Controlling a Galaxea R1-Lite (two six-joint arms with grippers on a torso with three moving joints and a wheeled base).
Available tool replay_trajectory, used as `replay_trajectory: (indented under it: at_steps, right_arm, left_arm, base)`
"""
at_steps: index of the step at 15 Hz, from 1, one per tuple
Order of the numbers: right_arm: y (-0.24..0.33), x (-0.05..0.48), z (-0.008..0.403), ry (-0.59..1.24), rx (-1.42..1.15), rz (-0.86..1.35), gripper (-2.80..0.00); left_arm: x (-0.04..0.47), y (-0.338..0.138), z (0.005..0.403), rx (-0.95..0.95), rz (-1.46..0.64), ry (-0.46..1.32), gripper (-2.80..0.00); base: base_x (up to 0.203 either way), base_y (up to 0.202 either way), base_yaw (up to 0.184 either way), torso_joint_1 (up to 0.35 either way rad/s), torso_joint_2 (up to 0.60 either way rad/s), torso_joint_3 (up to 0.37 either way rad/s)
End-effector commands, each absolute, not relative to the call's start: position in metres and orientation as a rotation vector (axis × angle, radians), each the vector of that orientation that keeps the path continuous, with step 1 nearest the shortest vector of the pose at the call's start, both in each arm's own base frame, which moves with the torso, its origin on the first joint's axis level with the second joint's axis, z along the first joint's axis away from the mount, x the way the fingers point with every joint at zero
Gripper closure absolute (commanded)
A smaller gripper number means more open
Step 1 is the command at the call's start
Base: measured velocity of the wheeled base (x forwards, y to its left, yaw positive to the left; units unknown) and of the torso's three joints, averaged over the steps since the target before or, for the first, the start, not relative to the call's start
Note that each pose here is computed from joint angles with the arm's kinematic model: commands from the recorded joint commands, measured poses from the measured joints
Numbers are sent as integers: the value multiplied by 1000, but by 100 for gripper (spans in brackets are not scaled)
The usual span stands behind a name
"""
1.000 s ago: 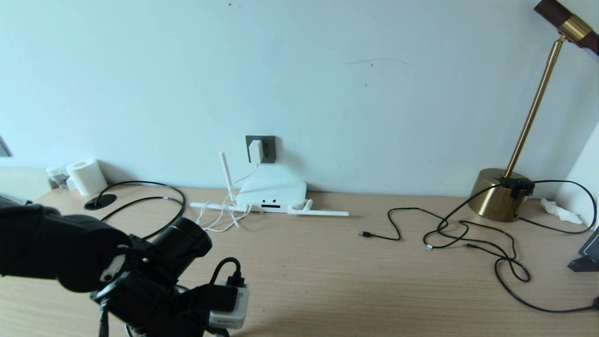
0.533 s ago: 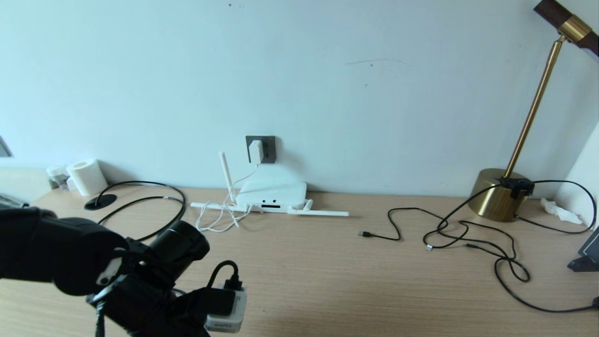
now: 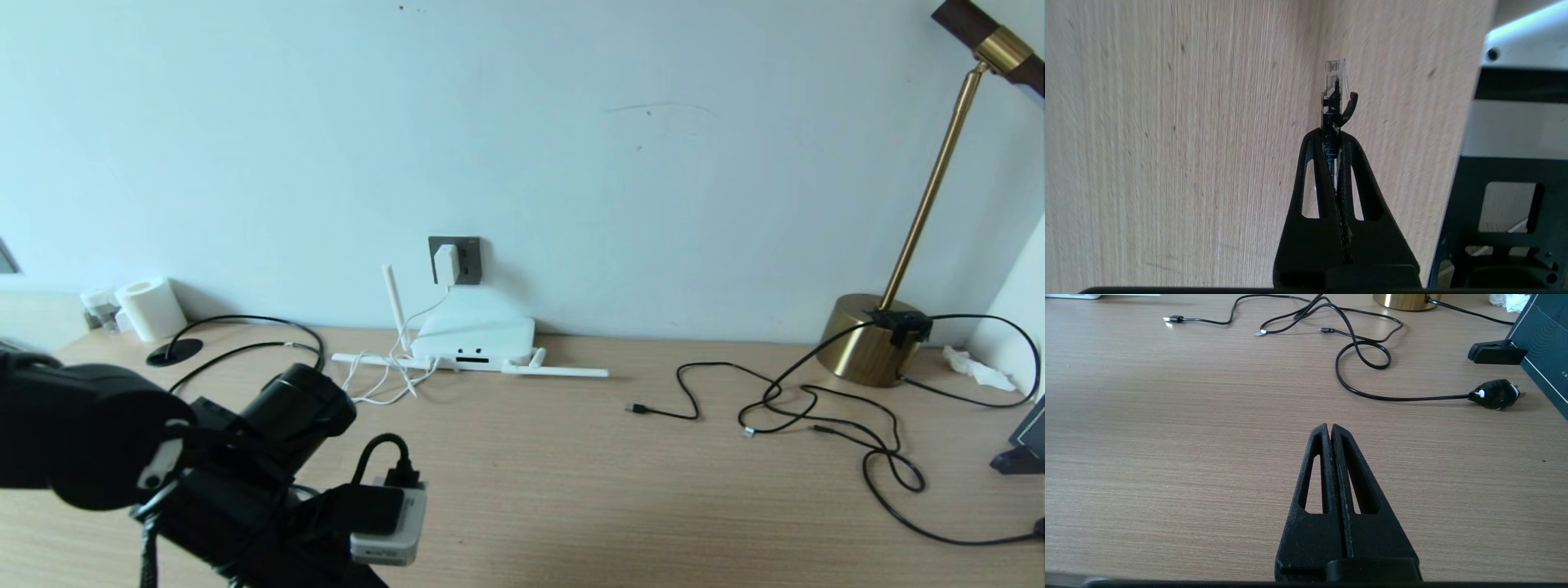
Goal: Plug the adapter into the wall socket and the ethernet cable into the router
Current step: Pick up cable, then hand it to the other hand
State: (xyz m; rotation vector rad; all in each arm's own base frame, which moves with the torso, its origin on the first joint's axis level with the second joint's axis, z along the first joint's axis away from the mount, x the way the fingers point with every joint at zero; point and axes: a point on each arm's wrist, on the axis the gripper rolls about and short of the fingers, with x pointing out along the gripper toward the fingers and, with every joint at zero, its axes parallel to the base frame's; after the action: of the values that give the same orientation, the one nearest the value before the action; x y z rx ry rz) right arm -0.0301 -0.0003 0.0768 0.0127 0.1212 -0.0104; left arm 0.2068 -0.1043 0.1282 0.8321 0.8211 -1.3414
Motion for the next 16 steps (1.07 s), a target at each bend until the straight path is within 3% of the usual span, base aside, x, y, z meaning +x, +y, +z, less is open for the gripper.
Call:
replay_trajectory:
  at_steps: [1, 11, 16]
  right_arm:
    - [0, -30, 77, 124, 13, -10, 0]
    - [0, -30, 77, 124, 13, -11, 0]
    - [0, -30, 77, 124, 13, -10, 0]
  left_arm:
    - [199, -104, 147, 816, -1366, 707, 0]
    - [191, -111, 155, 569, -1272, 585, 0]
    - [193, -110, 149, 589, -1218, 555, 0]
  base:
    - [0, 0, 0, 0, 0, 0]
    - [0, 0, 0, 0, 0, 0]
    - [0, 0, 0, 0, 0, 0]
